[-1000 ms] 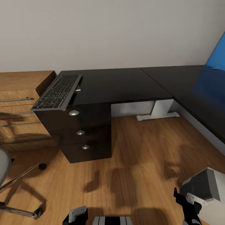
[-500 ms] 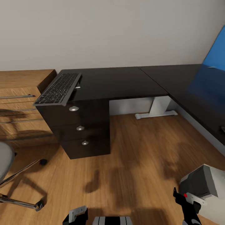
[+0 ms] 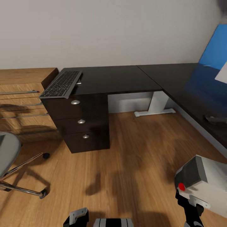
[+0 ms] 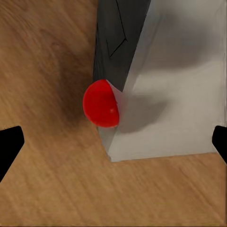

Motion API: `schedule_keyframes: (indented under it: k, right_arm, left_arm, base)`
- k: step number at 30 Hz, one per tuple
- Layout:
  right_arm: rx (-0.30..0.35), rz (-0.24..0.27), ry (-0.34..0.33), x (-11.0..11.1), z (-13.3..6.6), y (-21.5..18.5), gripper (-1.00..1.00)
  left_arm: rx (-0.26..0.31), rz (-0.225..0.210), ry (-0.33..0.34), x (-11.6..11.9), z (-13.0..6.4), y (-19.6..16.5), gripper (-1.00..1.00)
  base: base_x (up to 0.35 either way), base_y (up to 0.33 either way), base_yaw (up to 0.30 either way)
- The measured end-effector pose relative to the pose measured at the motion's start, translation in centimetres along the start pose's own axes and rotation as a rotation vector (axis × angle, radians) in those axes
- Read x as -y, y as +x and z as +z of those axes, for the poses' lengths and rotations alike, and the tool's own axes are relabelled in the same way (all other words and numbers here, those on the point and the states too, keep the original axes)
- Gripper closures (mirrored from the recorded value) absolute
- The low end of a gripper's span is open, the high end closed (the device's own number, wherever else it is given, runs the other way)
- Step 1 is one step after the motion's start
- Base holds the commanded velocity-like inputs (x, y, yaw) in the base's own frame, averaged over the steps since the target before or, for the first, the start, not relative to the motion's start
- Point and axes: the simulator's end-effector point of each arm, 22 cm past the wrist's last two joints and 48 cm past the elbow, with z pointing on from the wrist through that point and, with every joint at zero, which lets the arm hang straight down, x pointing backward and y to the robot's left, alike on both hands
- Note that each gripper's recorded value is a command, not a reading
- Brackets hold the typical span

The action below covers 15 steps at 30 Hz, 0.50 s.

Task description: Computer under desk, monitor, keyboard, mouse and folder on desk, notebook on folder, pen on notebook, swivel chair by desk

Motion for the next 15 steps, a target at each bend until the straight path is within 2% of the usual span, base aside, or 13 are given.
schedule_keyframes:
  k: [15]
  right_arm:
    - [0.002, -0.002, -0.001, -0.03, -0.01, -0.04, -1.00]
  left_arm:
    - [0.000, 0.000, 0.001, 0.02, -0.01, -0.01, -1.00]
  base:
    - [-0.022, -0.002, 0.000]
